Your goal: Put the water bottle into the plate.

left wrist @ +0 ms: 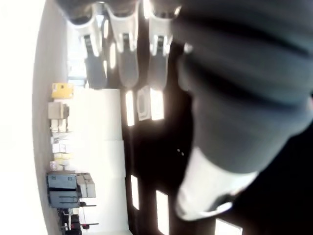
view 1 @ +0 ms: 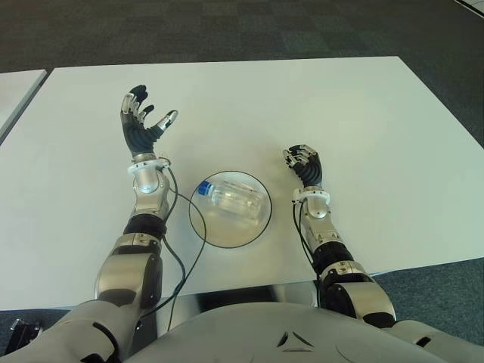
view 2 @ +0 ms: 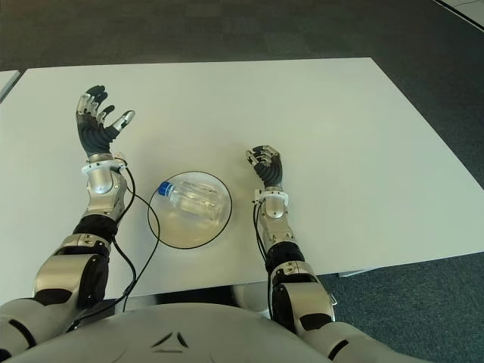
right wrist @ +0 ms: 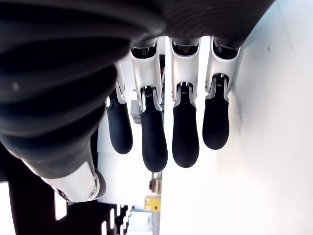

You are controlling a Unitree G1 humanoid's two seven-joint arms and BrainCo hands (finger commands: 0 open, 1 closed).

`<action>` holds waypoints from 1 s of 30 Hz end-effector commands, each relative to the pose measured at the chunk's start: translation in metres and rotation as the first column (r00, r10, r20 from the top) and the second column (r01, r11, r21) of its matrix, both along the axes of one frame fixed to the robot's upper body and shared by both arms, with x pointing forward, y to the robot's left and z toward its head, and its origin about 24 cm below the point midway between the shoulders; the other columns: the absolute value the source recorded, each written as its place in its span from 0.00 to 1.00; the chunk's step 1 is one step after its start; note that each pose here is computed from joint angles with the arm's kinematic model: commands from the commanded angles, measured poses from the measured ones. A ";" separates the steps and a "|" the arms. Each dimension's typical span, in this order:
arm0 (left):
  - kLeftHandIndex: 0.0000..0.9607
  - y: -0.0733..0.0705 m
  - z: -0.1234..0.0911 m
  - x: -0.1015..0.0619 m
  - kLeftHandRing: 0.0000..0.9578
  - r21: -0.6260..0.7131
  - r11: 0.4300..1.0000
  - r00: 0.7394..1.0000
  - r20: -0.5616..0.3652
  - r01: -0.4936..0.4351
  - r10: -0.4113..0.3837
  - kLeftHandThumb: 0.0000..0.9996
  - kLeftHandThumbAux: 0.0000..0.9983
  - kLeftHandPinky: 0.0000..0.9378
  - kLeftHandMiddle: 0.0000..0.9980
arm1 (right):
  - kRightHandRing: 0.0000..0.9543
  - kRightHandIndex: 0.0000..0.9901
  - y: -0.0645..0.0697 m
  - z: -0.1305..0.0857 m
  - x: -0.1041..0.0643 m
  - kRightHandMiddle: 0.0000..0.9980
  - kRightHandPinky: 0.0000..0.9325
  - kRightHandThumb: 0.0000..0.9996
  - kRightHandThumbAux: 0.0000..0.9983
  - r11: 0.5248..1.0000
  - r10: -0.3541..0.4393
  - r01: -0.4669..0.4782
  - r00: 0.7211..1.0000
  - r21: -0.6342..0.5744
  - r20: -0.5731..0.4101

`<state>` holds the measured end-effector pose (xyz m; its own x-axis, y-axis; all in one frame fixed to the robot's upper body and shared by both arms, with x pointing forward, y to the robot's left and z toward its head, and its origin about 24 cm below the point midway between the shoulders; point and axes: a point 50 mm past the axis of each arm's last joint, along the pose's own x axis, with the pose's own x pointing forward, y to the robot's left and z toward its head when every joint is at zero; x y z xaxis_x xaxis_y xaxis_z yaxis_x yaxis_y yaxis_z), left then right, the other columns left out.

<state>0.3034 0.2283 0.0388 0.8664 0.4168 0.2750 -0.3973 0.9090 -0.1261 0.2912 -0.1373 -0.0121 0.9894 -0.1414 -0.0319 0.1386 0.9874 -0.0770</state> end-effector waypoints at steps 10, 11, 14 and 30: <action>0.44 -0.004 -0.026 -0.023 0.43 -0.051 0.999 0.995 -0.099 -0.006 0.001 0.27 0.97 0.48 0.44 | 0.60 0.43 0.001 -0.008 -0.003 0.56 0.56 0.71 0.73 1.000 0.005 -0.005 0.999 0.002 -0.040; 0.45 -0.004 -0.026 -0.024 0.45 -0.048 0.999 0.995 -0.101 -0.006 0.001 0.25 0.97 0.49 0.45 | 0.60 0.43 0.001 -0.008 -0.003 0.56 0.56 0.71 0.73 1.000 0.006 -0.006 0.999 0.002 -0.040; 0.47 -0.005 -0.029 -0.028 0.47 -0.034 0.999 0.994 -0.112 -0.001 -0.003 0.21 0.95 0.51 0.47 | 0.60 0.43 0.001 -0.008 -0.003 0.56 0.56 0.71 0.73 1.000 0.008 -0.008 0.999 0.004 -0.038; 0.48 -0.012 -0.047 -0.047 0.56 0.026 0.992 0.976 -0.186 0.120 -0.113 0.54 0.78 0.54 0.55 | 0.60 0.43 0.001 -0.008 -0.002 0.56 0.59 0.71 0.73 1.000 0.017 -0.016 0.999 0.025 -0.030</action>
